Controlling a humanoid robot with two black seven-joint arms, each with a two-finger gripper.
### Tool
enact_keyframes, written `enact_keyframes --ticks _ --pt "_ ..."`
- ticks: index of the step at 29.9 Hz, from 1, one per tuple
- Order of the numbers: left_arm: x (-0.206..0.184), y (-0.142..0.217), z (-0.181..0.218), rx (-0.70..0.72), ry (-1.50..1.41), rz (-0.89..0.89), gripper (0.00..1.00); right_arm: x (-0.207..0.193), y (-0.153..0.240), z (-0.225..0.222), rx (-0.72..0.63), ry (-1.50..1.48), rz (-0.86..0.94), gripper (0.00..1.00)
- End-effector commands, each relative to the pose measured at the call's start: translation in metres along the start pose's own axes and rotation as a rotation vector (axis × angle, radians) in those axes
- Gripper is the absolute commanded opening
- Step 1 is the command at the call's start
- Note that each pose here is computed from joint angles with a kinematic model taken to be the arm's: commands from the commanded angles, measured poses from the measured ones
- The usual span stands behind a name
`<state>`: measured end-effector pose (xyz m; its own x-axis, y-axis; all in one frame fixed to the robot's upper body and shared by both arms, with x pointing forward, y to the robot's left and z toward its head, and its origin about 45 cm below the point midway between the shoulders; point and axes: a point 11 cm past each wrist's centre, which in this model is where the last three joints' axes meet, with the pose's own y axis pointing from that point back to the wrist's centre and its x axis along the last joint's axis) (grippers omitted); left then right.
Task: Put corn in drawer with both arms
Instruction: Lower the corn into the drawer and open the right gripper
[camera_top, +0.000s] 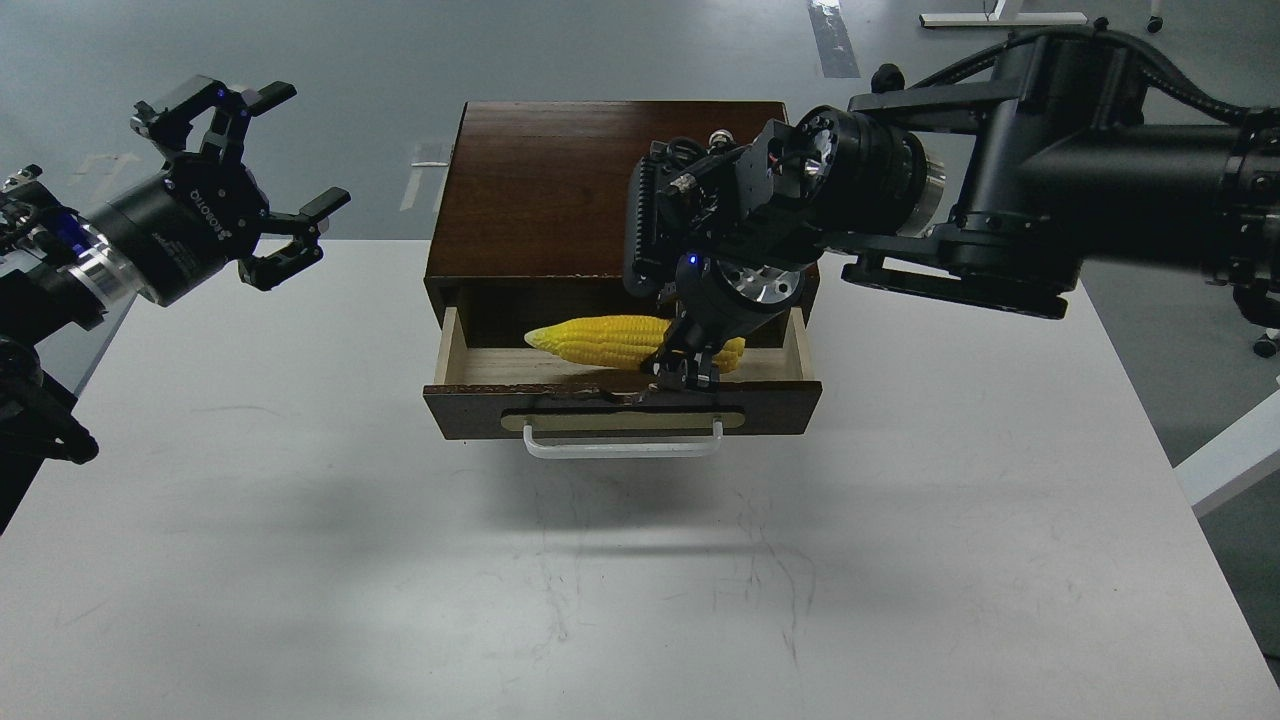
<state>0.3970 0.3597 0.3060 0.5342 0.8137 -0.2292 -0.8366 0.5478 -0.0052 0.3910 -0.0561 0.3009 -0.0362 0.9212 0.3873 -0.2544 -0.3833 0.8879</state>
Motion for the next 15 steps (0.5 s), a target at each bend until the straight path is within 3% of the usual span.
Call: enact_keyframes --ticks 1,15 --pt "0.0 0.0001 -0.0001 0.0 0.0 0.0 0.98 0.0001 -0.0005 -0.0005 0.002 -0.002 0.001 0.51" --pt "0.0004 0.0002 0.0011 -0.003 -0.001 0.001 0.98 -0.0009 0.0001 0.0002 0.001 -0.006 0.0 0.59"
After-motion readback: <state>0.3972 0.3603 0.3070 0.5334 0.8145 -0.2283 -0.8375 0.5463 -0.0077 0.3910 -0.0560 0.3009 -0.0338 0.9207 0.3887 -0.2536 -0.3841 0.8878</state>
